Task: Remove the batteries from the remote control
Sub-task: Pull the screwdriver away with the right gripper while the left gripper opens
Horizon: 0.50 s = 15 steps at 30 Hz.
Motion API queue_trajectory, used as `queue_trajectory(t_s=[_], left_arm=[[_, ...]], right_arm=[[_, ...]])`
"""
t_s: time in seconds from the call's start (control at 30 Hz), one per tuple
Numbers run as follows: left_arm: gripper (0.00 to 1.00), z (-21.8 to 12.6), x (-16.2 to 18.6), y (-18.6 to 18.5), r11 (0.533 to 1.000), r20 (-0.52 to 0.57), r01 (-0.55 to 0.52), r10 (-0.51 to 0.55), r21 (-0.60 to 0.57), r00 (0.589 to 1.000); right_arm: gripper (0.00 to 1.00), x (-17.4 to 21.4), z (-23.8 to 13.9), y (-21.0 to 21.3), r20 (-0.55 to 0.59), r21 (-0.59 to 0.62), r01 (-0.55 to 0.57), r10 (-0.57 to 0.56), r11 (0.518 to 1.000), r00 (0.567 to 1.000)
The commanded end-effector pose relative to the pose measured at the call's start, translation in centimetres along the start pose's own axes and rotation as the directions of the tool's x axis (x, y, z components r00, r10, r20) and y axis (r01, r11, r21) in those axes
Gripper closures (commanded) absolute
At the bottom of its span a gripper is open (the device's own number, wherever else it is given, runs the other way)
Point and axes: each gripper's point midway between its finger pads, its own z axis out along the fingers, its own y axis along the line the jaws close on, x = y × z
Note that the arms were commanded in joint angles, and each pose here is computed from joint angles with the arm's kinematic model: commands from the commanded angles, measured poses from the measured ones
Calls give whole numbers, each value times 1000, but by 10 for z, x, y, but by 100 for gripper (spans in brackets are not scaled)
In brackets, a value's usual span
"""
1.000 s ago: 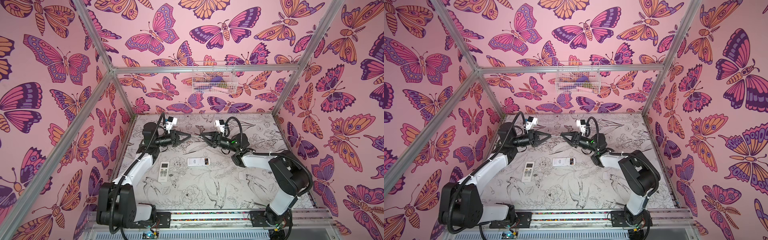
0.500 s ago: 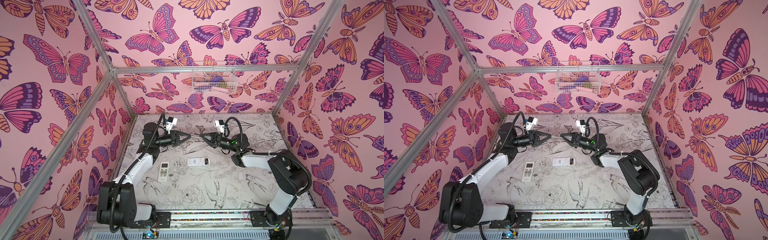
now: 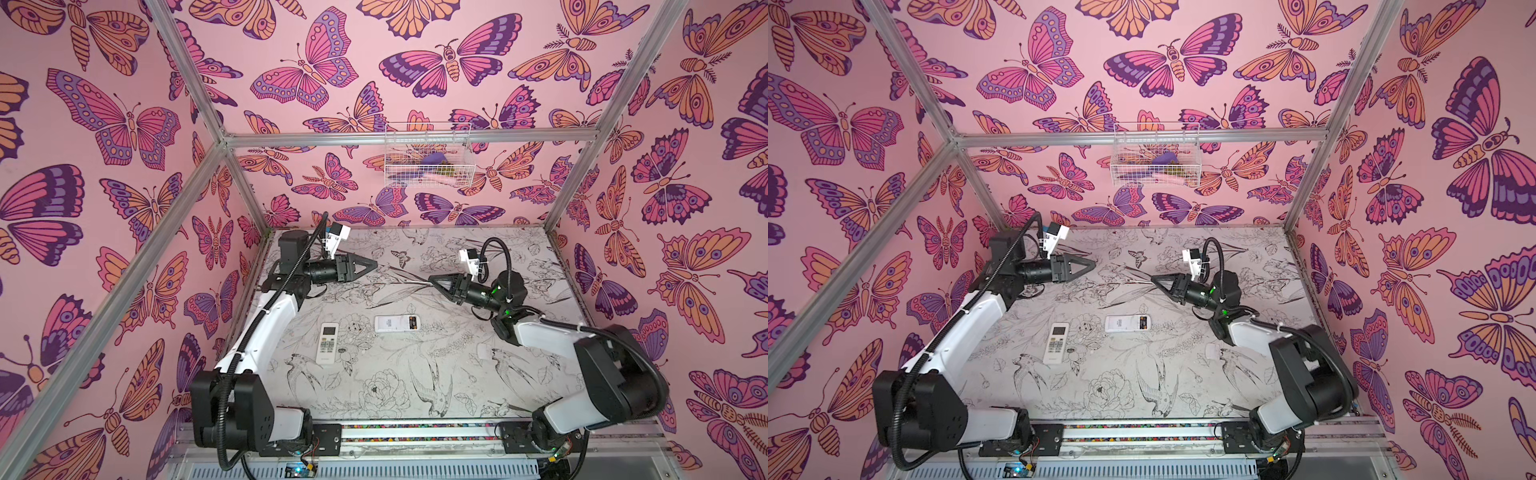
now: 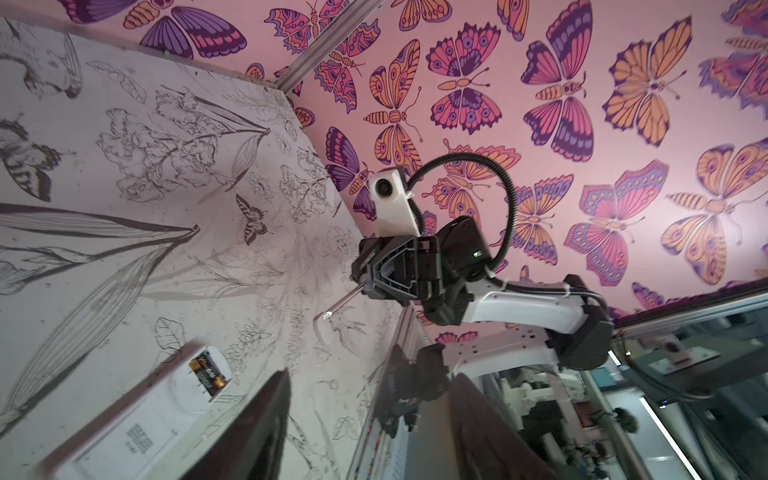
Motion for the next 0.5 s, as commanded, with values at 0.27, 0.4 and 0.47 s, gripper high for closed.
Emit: queue_trajectory(t_s=[0.27,0.4,0.47], left_arm=[[7,7,29,43,887,-237,-422,376,-189,896],[4,12,40,54,832,-305,-525,461,-177,833],[3,16,46,58,782,-353,-600,520,-171,778]], right_arm=[[100,12,-47,2,-62,294,352,-350,889,935],[100,17,-65,-1,-93,369,437,-436,820,895],[100,16,-72,-3,-92,399,463,-468,792,879]])
